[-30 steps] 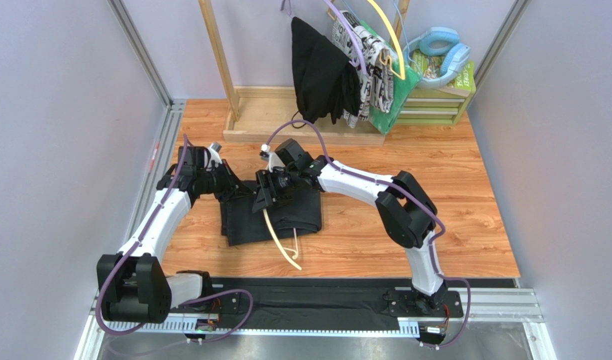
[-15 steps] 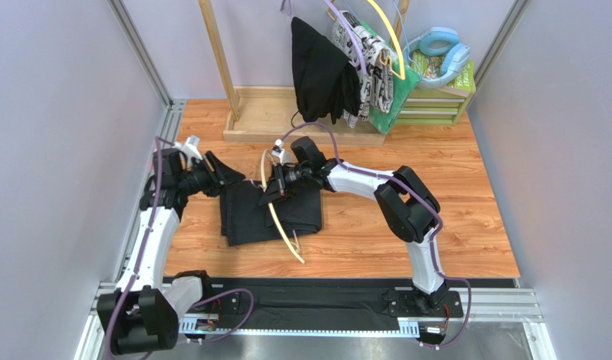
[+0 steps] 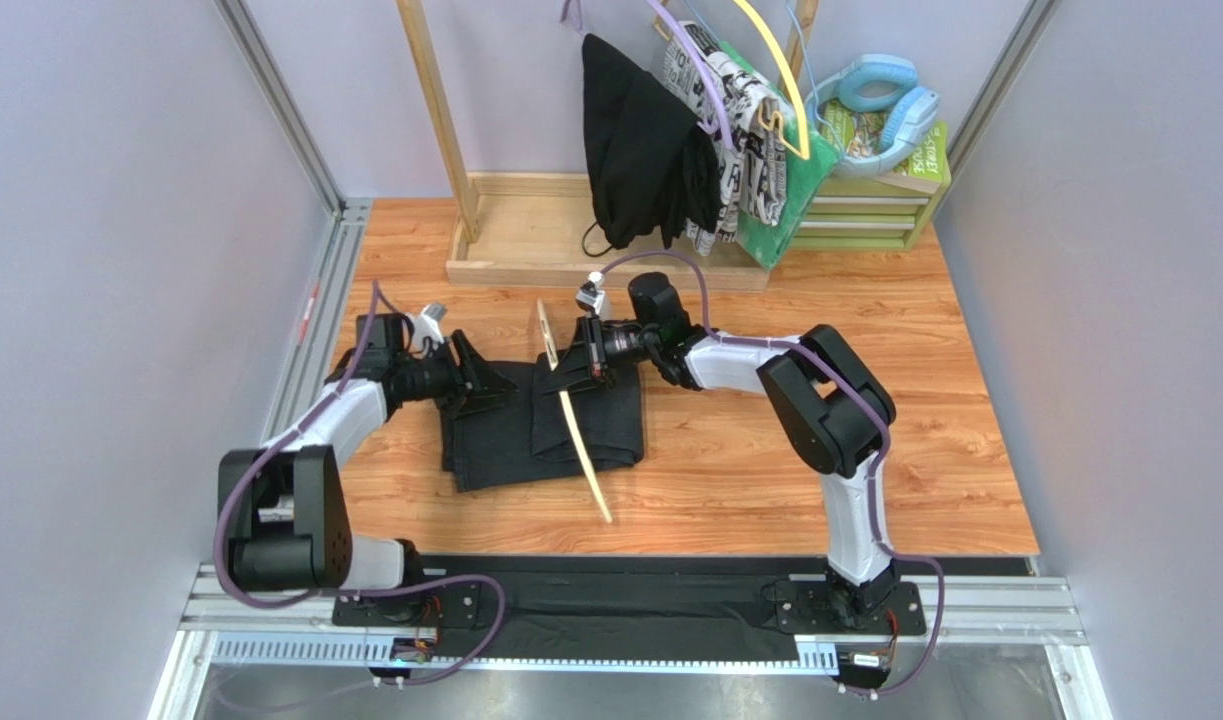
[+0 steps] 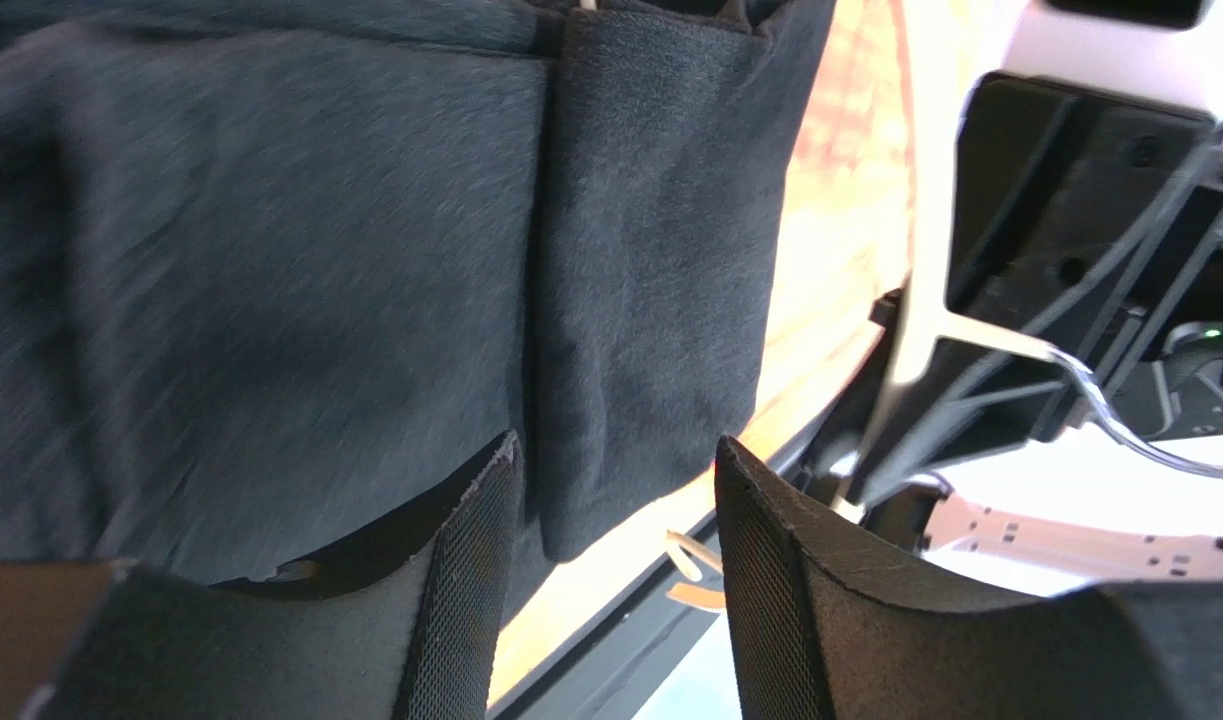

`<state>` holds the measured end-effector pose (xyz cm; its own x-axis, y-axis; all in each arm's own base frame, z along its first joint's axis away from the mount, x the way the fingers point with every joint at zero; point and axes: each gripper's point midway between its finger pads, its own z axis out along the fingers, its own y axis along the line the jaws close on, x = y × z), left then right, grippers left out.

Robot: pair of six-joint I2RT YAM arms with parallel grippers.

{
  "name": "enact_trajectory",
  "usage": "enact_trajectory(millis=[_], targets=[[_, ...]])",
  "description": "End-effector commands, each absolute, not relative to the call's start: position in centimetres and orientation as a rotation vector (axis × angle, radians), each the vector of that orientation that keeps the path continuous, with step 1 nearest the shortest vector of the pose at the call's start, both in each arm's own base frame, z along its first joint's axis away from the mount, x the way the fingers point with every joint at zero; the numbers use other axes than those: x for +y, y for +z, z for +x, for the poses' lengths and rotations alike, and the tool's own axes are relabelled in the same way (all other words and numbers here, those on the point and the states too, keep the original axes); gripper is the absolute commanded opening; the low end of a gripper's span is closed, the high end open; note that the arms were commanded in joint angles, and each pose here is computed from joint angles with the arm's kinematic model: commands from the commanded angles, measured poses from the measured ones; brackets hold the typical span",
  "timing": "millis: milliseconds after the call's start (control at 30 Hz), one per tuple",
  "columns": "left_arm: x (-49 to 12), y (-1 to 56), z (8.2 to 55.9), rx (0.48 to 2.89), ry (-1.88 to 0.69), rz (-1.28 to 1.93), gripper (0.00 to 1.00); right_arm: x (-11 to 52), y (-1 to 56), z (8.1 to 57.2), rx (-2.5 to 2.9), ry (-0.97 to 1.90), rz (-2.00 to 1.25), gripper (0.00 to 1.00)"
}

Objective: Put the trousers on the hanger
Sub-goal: Place trousers on hanger

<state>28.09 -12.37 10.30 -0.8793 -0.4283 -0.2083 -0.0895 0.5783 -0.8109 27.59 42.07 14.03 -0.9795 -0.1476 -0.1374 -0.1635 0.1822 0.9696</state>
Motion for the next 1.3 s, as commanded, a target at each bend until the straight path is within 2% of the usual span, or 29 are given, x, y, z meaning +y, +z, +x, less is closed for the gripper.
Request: enact_trajectory(millis=[0,333,500,533,633,667,733,1000,1267], targets=[[-14.3,11.4,30.5,2.359,-1.256,-0.217,0.57,41.1,17.1,27.3,2.321,2.036,-0.337,0.0],[-17.1,7.8,32.3,2.468,-1.255,-0.21,0.57,40.3,18.0,27.4,2.294,2.05,-0.329,0.0],[-19.3,7.4,31.9,2.486,-1.315,-0.148,0.51,39.8,17.6,27.5,2.3,2.049,-0.324,0.0],[-19.5,7.2,31.6,2.497,-1.328,-0.156,0.48,39.7,17.5,27.5,2.299,2.047,-0.324,0.0],[-19.9,7.7,31.3,2.494,-1.346,-0.185,0.25,39.3,17.4,27.9,2.294,2.04,-0.315,0.0],[-19.9,8.0,31.2,2.494,-1.348,-0.19,0.11,39.1,17.6,28.2,2.286,2.036,-0.311,0.0],[-20.0,10.1,31.3,2.468,-1.346,-0.162,0.0,39.1,18.2,28.5,2.271,2.04,-0.307,0.0],[-18.0,20.1,29.7,2.374,-1.254,-0.161,0.0,38.4,23.2,30.9,2.052,2.117,-0.218,0.0],[-14.8,22.9,28.5,2.427,-1.23,-0.293,0.0,37.5,23.4,31.4,1.978,2.142,-0.07,0.0]])
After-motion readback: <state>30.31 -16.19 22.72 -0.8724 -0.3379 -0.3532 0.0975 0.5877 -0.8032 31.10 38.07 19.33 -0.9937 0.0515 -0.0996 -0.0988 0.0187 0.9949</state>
